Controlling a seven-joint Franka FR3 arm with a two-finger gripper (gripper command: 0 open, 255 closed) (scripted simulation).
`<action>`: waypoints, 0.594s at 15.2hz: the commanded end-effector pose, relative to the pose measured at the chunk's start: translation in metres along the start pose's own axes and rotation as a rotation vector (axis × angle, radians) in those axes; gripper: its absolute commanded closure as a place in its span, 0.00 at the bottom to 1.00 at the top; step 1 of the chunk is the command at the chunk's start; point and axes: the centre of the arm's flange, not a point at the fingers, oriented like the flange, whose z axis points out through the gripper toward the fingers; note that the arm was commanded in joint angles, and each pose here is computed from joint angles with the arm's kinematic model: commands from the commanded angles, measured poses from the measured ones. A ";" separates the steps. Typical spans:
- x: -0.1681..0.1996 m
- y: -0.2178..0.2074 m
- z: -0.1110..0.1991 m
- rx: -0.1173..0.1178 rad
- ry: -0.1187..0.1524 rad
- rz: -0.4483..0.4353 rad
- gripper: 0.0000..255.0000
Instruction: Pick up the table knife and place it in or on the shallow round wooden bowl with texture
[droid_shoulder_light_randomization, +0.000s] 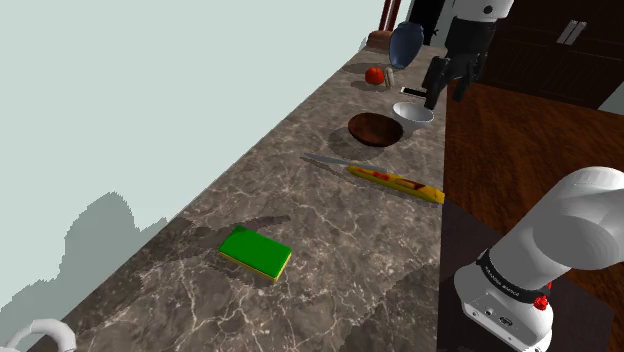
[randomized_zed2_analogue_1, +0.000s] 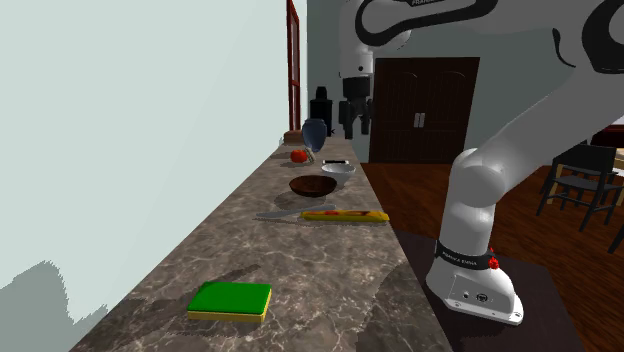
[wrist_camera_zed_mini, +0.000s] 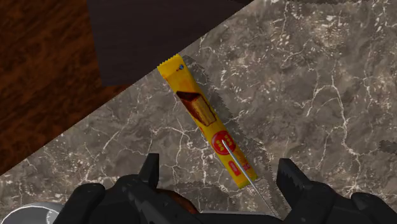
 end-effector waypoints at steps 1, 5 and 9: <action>0.000 0.000 0.000 0.000 0.000 0.000 0.00; 0.021 -0.007 0.043 0.016 0.053 -0.120 0.00; 0.044 -0.018 0.085 0.033 0.106 -0.240 0.00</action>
